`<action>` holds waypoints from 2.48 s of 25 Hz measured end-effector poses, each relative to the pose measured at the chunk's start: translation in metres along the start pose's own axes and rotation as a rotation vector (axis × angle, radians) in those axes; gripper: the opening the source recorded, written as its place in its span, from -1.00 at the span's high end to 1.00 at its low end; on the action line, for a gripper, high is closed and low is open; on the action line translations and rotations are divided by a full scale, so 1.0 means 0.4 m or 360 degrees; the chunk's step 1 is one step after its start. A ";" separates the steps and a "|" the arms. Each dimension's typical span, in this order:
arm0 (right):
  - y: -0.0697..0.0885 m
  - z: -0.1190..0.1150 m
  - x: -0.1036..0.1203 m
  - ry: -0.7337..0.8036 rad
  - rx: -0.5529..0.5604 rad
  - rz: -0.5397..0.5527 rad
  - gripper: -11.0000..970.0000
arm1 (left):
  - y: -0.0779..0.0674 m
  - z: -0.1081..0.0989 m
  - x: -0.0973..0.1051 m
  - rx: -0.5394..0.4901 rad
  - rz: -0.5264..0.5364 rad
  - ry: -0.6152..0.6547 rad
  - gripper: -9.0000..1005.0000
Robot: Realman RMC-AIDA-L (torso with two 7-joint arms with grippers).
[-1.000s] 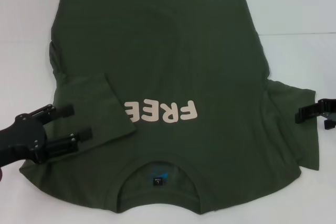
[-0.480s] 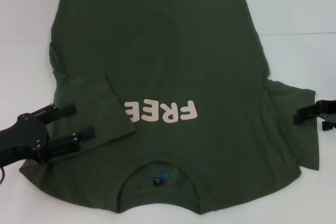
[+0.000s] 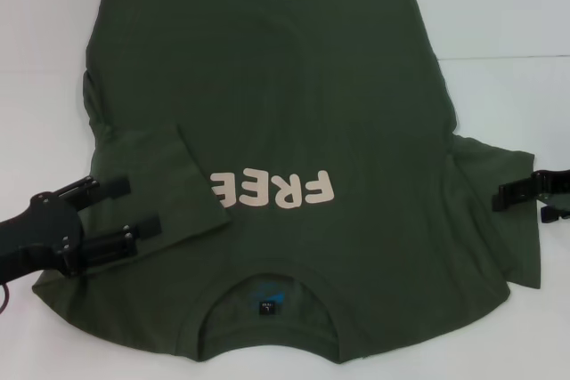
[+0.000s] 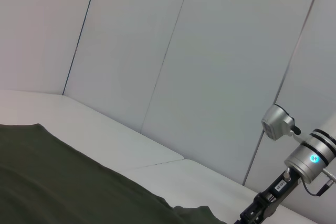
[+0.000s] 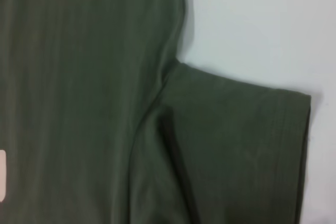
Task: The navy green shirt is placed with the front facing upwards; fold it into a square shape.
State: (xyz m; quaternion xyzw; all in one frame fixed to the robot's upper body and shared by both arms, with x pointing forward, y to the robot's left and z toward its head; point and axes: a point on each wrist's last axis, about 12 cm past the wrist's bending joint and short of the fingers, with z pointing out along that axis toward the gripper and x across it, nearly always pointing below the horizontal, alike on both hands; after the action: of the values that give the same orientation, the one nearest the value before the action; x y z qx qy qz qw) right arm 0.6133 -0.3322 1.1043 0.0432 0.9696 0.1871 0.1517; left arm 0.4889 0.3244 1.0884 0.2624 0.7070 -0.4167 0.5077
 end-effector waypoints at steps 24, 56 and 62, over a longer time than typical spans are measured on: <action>0.000 0.009 0.007 0.0001 -0.0074 0.0071 -0.90 | -0.001 0.004 0.004 0.0004 -0.0004 -0.0009 -0.80; -0.022 -0.003 0.010 -0.0060 -0.0239 0.0229 -0.65 | -0.001 0.009 0.005 0.0004 -0.0003 -0.0011 -0.80; -0.023 -0.003 0.010 -0.0049 -0.0228 0.0220 -0.24 | 0.001 0.015 0.007 0.0002 -0.0013 -0.0014 -0.80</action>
State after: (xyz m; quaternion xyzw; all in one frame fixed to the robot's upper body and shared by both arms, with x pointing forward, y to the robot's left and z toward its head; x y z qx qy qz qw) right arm 0.6087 -0.3408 1.1008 0.1020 0.9459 0.2654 0.1560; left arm 0.4912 0.3192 1.0850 0.2580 0.7056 -0.4203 0.5089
